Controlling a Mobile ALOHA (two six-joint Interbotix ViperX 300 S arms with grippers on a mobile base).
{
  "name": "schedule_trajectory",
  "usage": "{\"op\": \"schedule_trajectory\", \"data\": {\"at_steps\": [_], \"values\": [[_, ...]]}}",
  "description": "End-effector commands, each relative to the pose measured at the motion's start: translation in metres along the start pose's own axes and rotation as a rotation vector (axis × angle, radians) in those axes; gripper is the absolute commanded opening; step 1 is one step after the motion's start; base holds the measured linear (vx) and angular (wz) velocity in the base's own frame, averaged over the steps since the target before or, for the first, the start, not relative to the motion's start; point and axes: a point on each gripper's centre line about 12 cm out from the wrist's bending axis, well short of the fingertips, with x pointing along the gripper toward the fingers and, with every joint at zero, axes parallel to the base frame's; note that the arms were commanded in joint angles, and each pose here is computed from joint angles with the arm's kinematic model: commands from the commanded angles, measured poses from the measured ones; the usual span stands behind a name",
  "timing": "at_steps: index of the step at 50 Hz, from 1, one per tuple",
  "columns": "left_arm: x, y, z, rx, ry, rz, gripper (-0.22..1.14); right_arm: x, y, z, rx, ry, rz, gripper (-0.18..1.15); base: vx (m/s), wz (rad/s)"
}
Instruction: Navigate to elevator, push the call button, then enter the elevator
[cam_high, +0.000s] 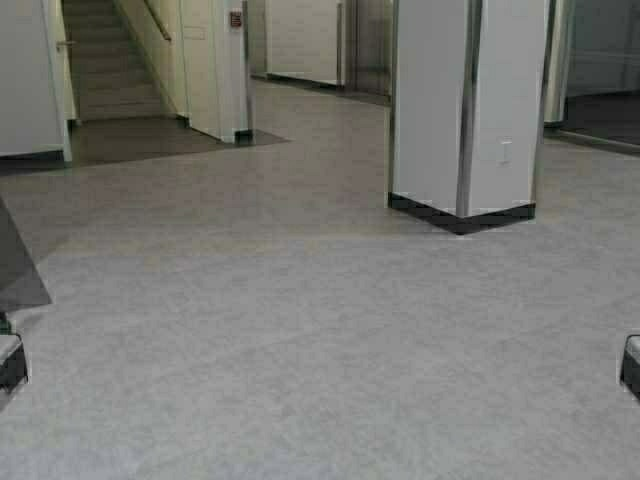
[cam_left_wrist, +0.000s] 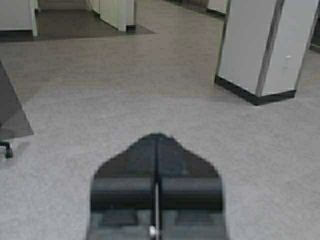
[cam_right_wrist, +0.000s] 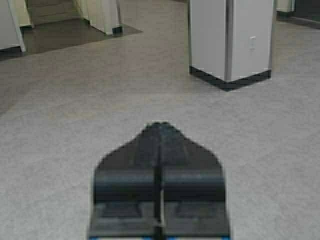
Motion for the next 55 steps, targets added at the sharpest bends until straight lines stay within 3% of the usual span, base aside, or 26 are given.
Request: {"op": "schedule_trajectory", "data": {"at_steps": [1, 55], "values": [[0.002, -0.001, 0.009, -0.002, -0.029, -0.003, 0.02, 0.003, 0.001, 0.009, -0.008, -0.027, 0.005, 0.05, 0.83, 0.1], [0.005, -0.002, 0.012, -0.01, -0.036, -0.006, 0.02, 0.002, 0.0, 0.001, -0.008, -0.004, 0.004, 0.05, 0.82, 0.17]]}}
